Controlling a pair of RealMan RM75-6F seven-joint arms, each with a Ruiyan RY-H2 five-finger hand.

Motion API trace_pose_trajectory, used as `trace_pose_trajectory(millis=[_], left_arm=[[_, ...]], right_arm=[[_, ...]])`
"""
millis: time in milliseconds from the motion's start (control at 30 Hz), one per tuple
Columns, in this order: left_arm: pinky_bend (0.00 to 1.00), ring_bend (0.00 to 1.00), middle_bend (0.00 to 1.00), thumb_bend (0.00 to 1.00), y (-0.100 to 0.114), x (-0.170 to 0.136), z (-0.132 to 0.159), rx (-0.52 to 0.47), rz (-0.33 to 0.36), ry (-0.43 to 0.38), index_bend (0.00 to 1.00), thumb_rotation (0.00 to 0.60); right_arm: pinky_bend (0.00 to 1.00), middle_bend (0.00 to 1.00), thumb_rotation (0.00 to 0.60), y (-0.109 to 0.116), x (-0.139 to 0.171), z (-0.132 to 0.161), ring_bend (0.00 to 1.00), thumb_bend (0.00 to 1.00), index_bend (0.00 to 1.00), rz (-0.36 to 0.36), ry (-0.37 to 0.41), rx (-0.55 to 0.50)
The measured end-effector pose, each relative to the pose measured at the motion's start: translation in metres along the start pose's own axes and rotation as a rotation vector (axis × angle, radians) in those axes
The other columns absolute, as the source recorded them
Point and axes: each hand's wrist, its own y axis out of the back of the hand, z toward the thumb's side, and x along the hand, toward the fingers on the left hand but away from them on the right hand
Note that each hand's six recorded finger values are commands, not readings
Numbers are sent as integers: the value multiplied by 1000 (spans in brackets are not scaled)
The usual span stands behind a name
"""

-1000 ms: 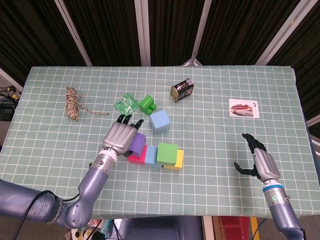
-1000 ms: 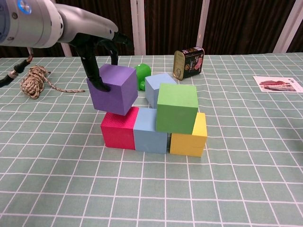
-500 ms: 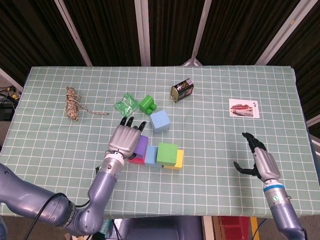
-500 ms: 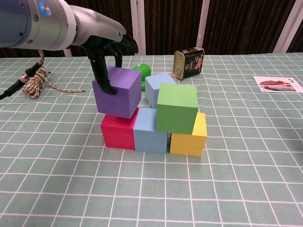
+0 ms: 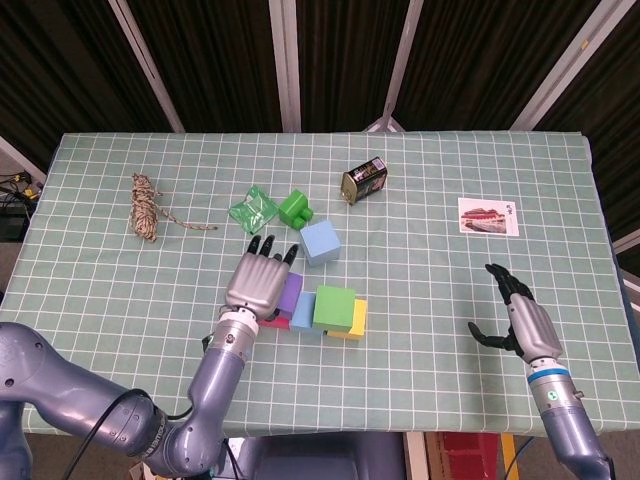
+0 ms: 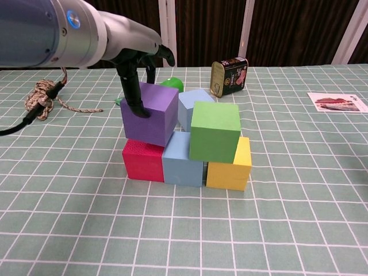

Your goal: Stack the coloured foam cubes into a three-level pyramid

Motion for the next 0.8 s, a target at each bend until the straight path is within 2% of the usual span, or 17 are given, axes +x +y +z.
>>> trace_pose_trajectory(millis=[800], left_arm=[[11, 0, 389, 355, -13, -2, 6, -23, 20, 21, 1, 600]], right_arm=[[0, 0, 600, 0, 0, 0, 0, 346, 0, 2, 0, -4]])
